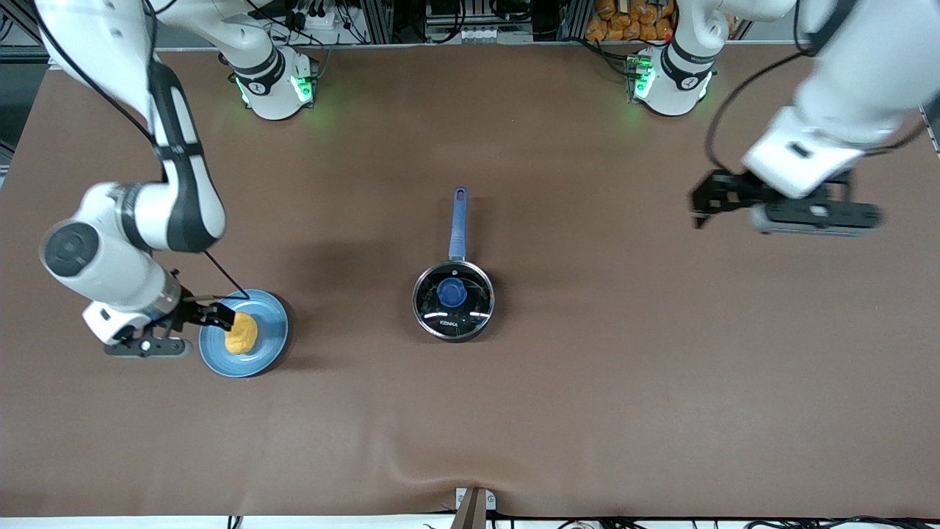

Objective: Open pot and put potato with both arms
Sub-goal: 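Reach the right gripper to the potato while the left gripper reaches the lid, then grasp the potato with the right gripper while the left gripper grasps the lid knob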

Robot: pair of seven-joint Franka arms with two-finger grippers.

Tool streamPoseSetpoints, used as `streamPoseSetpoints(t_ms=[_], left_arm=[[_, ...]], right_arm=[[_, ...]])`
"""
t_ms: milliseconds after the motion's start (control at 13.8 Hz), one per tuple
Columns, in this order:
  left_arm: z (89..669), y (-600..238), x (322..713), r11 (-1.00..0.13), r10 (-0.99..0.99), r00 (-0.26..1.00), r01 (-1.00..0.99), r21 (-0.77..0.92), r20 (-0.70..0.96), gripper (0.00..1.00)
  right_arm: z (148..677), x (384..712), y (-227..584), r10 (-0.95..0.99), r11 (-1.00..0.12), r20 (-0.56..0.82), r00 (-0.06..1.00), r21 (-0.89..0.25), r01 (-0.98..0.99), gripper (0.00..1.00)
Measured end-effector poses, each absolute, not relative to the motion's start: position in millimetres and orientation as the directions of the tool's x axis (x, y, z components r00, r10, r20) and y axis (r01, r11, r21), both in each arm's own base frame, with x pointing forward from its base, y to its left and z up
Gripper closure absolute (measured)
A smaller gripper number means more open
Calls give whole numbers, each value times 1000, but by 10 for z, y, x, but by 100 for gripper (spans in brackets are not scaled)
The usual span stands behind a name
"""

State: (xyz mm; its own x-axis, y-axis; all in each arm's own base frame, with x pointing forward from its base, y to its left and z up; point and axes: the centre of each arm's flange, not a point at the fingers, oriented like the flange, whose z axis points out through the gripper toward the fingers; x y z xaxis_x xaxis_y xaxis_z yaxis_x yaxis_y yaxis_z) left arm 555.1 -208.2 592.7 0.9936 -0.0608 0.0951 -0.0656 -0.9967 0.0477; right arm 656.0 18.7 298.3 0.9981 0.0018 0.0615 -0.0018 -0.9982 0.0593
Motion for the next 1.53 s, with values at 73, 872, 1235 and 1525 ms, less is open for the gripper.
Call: streamPoseSetpoints(t_ms=[73, 872, 1235, 1525], left_arm=[[5846, -2333, 5515, -995, -41, 996, -48, 83, 83, 0], [4516, -4502, 5584, -982, -18, 975, -59, 181, 220, 0], [4006, -5014, 5491, -981, 80, 974, 39, 193, 212, 0], [3494, -5341, 5453, -984, 105, 968, 68, 164, 226, 0]], right_arm=[[2853, 6567, 192, -7, -998, 55, 998, 55, -10, 0], [2042, 6580, 209, -42, -997, 62, 997, 57, -45, 0], [2016, 6579, 244, -34, -998, 65, 997, 55, -37, 42], [2024, 6586, 243, -17, -998, 68, 998, 56, -21, 47]])
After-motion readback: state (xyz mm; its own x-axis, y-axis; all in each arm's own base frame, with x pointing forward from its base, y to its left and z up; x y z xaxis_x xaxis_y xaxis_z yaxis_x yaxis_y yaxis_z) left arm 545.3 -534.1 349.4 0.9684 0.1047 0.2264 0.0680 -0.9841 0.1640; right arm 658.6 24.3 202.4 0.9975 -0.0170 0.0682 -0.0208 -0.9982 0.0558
